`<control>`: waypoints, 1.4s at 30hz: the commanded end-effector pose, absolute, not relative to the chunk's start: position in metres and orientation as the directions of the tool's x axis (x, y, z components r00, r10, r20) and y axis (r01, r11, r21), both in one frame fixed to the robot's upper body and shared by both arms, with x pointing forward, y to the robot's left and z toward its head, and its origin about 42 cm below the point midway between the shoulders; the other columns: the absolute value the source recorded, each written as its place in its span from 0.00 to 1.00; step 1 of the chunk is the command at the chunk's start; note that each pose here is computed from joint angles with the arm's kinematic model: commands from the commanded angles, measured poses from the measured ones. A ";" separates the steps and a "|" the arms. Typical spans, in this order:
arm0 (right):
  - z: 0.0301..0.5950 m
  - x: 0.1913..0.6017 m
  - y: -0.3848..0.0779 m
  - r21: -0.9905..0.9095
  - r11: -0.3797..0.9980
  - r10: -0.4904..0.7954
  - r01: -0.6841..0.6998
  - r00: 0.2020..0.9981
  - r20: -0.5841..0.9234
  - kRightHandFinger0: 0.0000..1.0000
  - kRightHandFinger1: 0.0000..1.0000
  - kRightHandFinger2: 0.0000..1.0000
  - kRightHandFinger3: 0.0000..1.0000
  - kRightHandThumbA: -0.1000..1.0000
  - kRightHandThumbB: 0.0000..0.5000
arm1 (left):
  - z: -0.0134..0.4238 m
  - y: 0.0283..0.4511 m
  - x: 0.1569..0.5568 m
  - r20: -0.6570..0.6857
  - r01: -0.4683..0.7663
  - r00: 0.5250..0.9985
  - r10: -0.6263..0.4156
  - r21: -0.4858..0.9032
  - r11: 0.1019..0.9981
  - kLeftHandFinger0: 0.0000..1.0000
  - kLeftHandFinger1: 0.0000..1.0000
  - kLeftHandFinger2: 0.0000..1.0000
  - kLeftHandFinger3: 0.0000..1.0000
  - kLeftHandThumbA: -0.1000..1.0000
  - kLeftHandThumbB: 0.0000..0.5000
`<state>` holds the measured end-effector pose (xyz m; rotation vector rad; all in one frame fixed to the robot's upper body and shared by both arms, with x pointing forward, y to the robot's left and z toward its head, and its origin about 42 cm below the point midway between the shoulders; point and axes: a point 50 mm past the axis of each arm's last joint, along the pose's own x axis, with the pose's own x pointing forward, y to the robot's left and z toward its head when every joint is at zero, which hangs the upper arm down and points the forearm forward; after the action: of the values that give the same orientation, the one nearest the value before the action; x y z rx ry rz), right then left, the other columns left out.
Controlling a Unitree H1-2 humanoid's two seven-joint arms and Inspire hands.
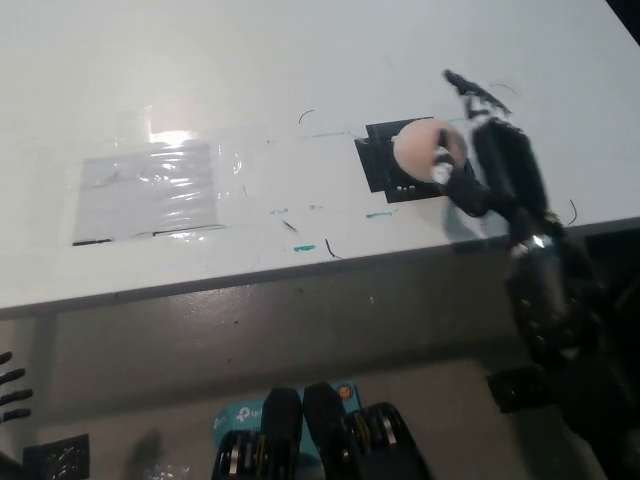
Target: The robot uses its right hand to grab and squeeze a pink dumpling toy kept on the black mask on the desk
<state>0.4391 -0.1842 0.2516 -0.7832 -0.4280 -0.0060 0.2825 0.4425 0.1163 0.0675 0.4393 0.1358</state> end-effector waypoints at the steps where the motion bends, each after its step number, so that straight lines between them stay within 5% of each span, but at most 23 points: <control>1: 0.267 0.410 -0.219 -0.550 0.816 0.085 0.177 0.905 0.418 0.49 0.64 0.92 0.99 0.00 0.34 | 0.130 0.452 0.287 -0.399 -0.108 0.905 0.150 0.125 0.986 0.72 0.75 0.84 0.87 1.00 0.19; 2: 0.261 0.398 -0.227 -0.507 0.842 0.050 0.185 0.909 0.414 0.49 0.60 0.82 0.95 0.00 0.33 | 0.130 0.453 0.287 -0.399 -0.110 0.904 0.150 0.122 0.986 0.72 0.75 0.84 0.88 1.00 0.20; 3: 0.246 0.382 -0.241 -0.455 0.870 0.004 0.190 0.920 0.392 0.41 0.45 0.67 0.90 0.00 0.28 | 0.130 0.452 0.287 -0.405 -0.108 0.902 0.151 0.127 0.986 0.75 0.75 0.84 0.89 1.00 0.20; 11: 0.179 0.349 -0.294 -0.269 0.926 -0.200 0.264 0.949 0.243 0.06 0.14 0.38 0.79 0.03 0.33 | 0.131 0.453 0.286 -0.401 -0.104 0.904 0.148 0.131 0.986 0.72 0.75 0.84 0.89 1.00 0.23; 15: 0.165 0.346 -0.302 -0.190 0.940 -0.241 0.282 0.947 0.213 0.02 0.10 0.34 0.80 0.09 0.33 | 0.129 0.452 0.287 -0.400 -0.109 0.904 0.151 0.127 0.986 0.72 0.75 0.83 0.87 1.00 0.21; 22: 0.137 0.349 -0.296 0.003 0.958 -0.285 0.286 0.955 0.086 0.00 0.04 0.28 0.82 0.00 0.29 | 0.126 0.451 0.287 -0.405 -0.114 0.902 0.153 0.119 0.986 0.74 0.75 0.83 0.87 1.00 0.23; 30: 0.131 0.352 -0.298 0.057 0.955 -0.291 0.290 0.956 0.022 0.00 0.01 0.23 0.80 0.06 0.31 | 0.126 0.451 0.283 -0.411 -0.109 0.900 0.148 0.115 0.987 0.75 0.77 0.84 0.90 1.00 0.18; 42: 0.135 0.355 -0.296 0.043 0.960 -0.277 0.276 0.961 0.021 0.00 0.00 0.22 0.80 0.01 0.27 | 0.122 0.451 0.281 -0.409 -0.116 0.899 0.155 0.119 0.986 0.77 0.77 0.83 0.89 1.00 0.17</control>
<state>0.3459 -0.2943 0.1185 0.0193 0.0200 -0.2965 0.2813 0.4430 0.1150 0.0684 0.4435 0.1337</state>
